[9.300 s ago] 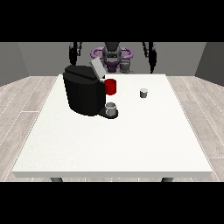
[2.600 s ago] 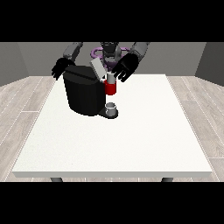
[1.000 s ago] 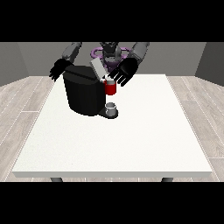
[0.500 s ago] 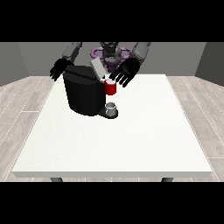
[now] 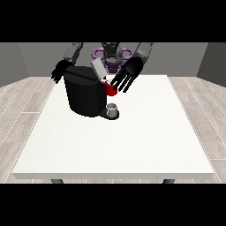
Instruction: Insert the coffee pod into the coffee machine and close the lid
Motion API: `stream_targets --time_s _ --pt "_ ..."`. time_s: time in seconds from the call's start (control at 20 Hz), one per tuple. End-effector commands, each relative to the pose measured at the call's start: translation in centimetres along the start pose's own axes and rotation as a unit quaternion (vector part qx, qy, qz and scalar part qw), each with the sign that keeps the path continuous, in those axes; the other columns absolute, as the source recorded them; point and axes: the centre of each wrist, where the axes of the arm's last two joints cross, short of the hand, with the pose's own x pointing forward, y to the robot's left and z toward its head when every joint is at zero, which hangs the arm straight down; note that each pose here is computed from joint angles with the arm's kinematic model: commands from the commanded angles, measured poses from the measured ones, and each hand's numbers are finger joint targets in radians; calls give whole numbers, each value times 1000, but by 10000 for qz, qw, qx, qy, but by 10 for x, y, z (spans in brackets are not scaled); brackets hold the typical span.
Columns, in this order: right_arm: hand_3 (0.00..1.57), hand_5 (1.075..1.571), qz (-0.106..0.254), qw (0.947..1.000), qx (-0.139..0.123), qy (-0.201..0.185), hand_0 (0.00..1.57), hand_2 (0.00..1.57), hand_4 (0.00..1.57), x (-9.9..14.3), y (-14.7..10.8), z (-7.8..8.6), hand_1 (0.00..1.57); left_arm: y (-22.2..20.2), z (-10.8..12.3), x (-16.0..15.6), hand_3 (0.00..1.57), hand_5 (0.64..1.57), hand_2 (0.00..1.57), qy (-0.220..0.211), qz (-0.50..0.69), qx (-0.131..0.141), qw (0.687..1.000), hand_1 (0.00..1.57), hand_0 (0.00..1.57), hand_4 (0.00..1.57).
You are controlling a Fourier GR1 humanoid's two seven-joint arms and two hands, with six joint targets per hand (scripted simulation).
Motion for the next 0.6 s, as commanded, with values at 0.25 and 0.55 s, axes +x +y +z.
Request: stream_targets --time_s 0.25,0.55 --pt "0 1571 150 9998 -126 44 0 0 387 -19 2 14 0 -1 4 -7 0 1571 0 79 16 -76 9999 0 0 0" --pt "0 1571 37 9977 -238 631 0 0 363 -40 -21 30 0 -47 9 -14 0 1571 0 157 449 -311 9984 0 0 0"
